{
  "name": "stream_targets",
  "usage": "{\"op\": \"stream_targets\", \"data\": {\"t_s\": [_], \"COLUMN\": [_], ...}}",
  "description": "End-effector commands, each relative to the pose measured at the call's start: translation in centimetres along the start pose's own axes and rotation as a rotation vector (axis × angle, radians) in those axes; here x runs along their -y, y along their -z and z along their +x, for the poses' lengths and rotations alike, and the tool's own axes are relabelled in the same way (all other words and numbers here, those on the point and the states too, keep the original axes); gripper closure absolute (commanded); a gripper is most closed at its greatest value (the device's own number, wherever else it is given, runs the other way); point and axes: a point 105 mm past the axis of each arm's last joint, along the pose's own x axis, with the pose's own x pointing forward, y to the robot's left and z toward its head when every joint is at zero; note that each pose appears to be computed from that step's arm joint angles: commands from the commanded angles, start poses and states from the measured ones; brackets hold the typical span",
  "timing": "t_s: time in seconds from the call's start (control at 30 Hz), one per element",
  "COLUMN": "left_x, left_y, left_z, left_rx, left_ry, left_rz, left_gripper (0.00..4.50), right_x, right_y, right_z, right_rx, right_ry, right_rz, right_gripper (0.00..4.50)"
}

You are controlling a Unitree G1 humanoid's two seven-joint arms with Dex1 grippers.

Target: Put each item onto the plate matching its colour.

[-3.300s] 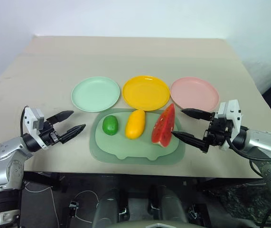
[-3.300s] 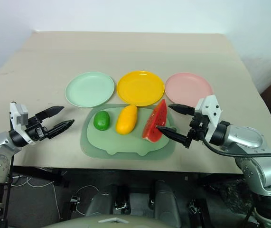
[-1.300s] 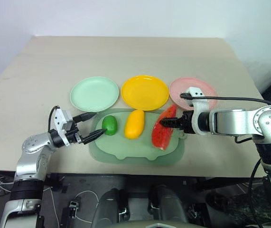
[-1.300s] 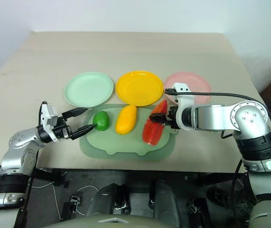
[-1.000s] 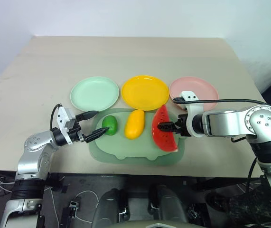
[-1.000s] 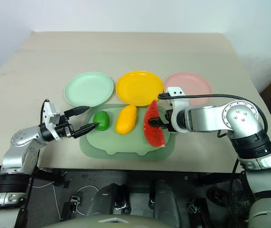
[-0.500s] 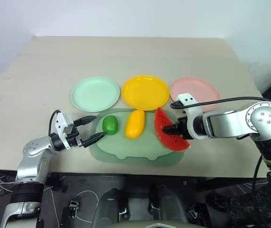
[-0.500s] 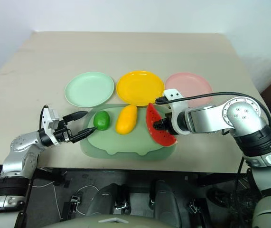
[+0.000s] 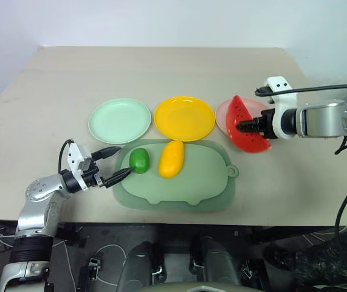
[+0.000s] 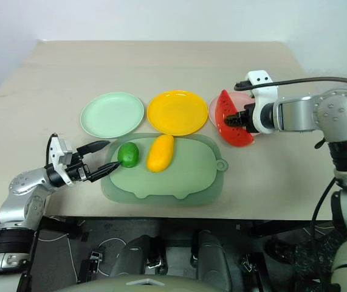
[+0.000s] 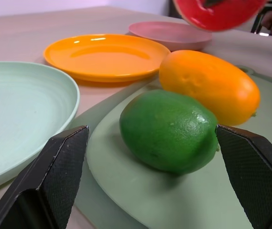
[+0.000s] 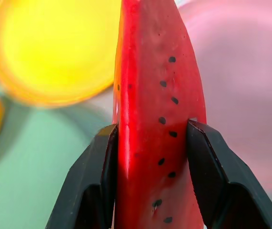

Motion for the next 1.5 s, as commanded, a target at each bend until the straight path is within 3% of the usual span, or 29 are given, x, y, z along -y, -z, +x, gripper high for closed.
{"op": "stream_targets", "data": {"t_s": [0.03, 0.23, 0.5, 0.53, 0.73, 0.97, 1.17, 1.27, 1.4, 1.5], "left_x": [0.0, 0.1, -0.1, 0.0, 0.0, -0.7, -0.8, -0.7, -0.5, -0.7], "left_y": [-1.2, -1.2, -1.1, -1.1, -1.0, -1.0, -0.8, -1.0, -2.1, -2.8], "left_z": [-0.2, -0.9, -2.0, -2.1, -2.3, -2.1, -1.9, -1.7, -0.7, -0.4], "left_rx": [0.022, 0.013, -0.003, -0.003, -0.007, -0.005, -0.003, 0.003, 0.024, 0.042], "left_ry": [-0.003, -0.020, -0.048, -0.049, -0.053, -0.050, -0.039, -0.036, -0.012, -0.009], "left_rz": [0.034, 0.040, 0.045, 0.045, 0.039, 0.040, 0.043, 0.044, 0.056, 0.052], "left_gripper": [0.00, 0.00, 0.00, 0.00, 0.00, 0.00, 0.00, 0.00, 0.00, 0.00], "right_x": [2.3, 5.7, 6.6, 6.6, 6.7, 6.1, 3.0, 0.6, -4.6, -6.5], "right_y": [-2.2, -1.9, -0.9, -0.9, -1.9, -6.0, -8.2, -7.5, -4.1, -2.4], "right_z": [1.0, 3.9, 4.9, 4.9, 4.0, 1.2, -1.2, -2.0, -1.8, -2.0], "right_rx": [0.075, 0.071, 0.030, 0.029, 0.053, 0.156, 0.189, 0.170, 0.095, 0.090], "right_ry": [0.057, 0.149, 0.161, 0.155, 0.138, 0.106, -0.015, -0.104, -0.253, -0.302], "right_rz": [-0.021, -0.005, -0.031, -0.029, -0.043, -0.070, -0.060, -0.040, -0.016, -0.014], "right_gripper": [2.70, 2.70, 2.70, 1.97, 0.02, 0.02, 0.02, 0.02, 0.02, 0.02]}}
